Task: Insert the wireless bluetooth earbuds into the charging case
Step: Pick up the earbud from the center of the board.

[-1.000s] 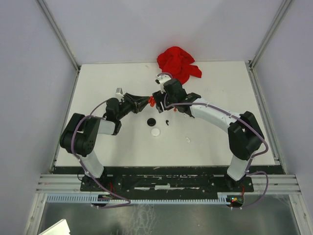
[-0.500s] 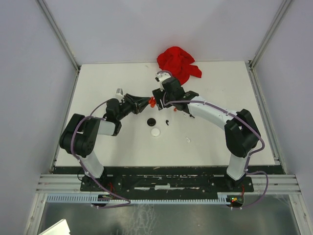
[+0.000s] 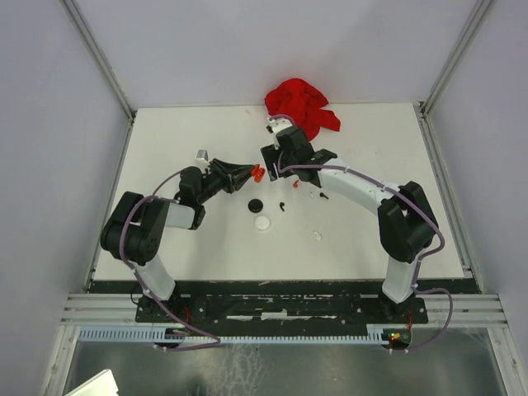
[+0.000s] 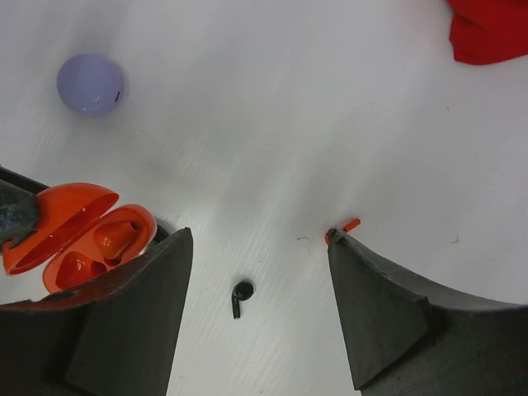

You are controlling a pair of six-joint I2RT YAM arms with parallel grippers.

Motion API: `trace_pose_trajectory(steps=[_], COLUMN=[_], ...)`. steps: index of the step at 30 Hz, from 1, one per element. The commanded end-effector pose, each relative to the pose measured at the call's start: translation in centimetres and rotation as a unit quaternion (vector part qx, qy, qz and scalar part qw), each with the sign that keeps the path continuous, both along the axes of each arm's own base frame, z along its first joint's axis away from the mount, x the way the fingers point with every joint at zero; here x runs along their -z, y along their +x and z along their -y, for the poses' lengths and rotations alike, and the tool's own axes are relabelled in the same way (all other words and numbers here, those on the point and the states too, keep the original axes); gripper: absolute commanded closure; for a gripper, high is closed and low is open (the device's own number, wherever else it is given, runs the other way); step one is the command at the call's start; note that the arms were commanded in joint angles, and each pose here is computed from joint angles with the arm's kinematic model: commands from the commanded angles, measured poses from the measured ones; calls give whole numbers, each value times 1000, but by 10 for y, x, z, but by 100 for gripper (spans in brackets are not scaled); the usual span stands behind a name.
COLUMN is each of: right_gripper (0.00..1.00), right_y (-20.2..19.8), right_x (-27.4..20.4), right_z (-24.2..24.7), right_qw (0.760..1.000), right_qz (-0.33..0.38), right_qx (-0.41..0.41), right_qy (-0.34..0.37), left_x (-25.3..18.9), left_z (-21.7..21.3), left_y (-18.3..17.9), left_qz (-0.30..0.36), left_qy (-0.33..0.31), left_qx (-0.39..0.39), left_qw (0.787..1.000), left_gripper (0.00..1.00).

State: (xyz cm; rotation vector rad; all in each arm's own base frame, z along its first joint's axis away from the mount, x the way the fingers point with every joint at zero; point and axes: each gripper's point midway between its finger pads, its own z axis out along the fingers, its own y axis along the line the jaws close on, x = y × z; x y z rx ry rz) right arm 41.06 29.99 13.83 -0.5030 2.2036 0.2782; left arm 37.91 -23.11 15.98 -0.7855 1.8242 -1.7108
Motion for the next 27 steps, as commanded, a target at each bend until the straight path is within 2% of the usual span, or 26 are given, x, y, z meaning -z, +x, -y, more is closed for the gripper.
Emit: trace_pose_trajectory(steps=[1, 5, 11, 27], right_gripper=[26, 27, 27, 27], right_y=[16, 19, 13, 5], right_x=[-5, 19, 55, 99], right_z=[24, 49, 69, 52], right_qw=[998, 994, 983, 979], right_qz=[-16, -66, -131, -182], right_qx=[60, 87, 82, 54], right_qy=[-2, -28, -95, -70], left_x=[-28, -30, -27, -20], left_z=[-2, -9, -11, -13], left_y=[1, 4, 0, -2], left_qz=[56, 61, 59, 54], left_qy=[-10, -14, -16, -19], left_qx=[-2, -13, -14, -14], left_qw=[998, 998, 998, 998], left_gripper=[97, 97, 97, 97])
